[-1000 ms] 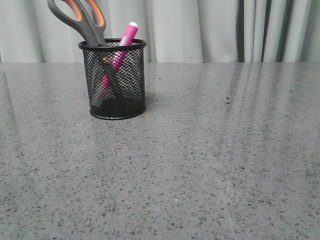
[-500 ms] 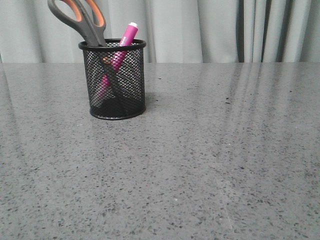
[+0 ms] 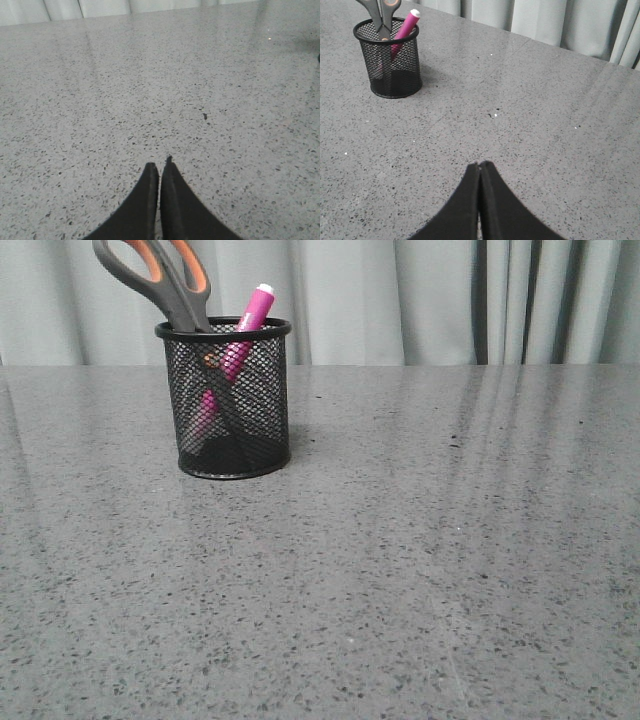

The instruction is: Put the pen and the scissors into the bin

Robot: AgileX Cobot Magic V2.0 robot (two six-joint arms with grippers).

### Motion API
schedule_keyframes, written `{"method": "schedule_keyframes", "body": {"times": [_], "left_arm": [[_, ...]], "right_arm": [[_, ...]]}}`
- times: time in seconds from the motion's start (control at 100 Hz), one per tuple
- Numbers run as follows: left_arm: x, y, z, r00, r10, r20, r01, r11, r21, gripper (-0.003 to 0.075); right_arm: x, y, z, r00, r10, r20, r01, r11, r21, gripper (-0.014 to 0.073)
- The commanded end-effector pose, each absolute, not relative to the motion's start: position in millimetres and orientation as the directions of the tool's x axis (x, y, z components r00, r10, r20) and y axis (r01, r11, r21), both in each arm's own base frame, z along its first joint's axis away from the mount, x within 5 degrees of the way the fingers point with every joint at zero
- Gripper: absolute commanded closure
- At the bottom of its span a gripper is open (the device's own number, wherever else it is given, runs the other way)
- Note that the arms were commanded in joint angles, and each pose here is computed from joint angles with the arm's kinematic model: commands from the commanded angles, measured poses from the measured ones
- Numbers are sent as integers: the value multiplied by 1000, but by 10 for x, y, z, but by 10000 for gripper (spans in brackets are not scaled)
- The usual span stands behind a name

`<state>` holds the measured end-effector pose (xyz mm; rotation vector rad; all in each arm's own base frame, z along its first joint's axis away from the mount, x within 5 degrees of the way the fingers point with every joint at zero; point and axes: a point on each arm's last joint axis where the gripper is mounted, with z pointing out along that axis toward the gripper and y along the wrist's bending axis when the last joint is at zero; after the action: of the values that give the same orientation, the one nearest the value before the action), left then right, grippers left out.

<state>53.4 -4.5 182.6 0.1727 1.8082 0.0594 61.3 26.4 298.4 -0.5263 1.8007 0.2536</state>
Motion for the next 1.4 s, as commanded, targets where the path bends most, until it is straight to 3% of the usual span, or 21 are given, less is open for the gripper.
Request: {"method": "schedule_keyframes", "body": {"times": [0.0, 0.27, 0.42, 0.67, 0.76, 0.86, 1.05, 1.39], "left_arm": [[535, -39, 1732, -205, 135, -969, 71, 990, 122, 739], [535, -39, 1732, -205, 135, -969, 71, 990, 122, 739], [535, -39, 1732, -205, 135, -969, 71, 990, 122, 739], [535, -39, 1732, -205, 135, -969, 71, 990, 122, 739], [535, -39, 1732, -205, 135, -969, 71, 990, 122, 739], [535, -39, 1732, -205, 135, -969, 71, 990, 122, 739], [535, -39, 1732, -205, 135, -969, 71, 990, 122, 739], [535, -39, 1732, -205, 135, -969, 71, 990, 122, 739]], "right_arm": [[623, 277, 3127, -126, -205, -971, -478, 870, -122, 655], [625, 281, 3118, -125, -205, -971, -479, 869, -122, 655], [675, 272, 2904, -132, -275, -952, -449, 873, -190, 655], [769, 262, 2503, 88, -38, -995, -313, 948, -64, 655], [769, 210, 2297, 137, -24, -990, -245, 968, -57, 655], [733, 144, 2100, 70, -42, -997, -176, 983, -53, 655], [668, 51, 2009, -13, -77, -997, -74, 994, -76, 655], [570, 20, 1810, -201, -101, -974, -53, 994, -92, 655]]}}
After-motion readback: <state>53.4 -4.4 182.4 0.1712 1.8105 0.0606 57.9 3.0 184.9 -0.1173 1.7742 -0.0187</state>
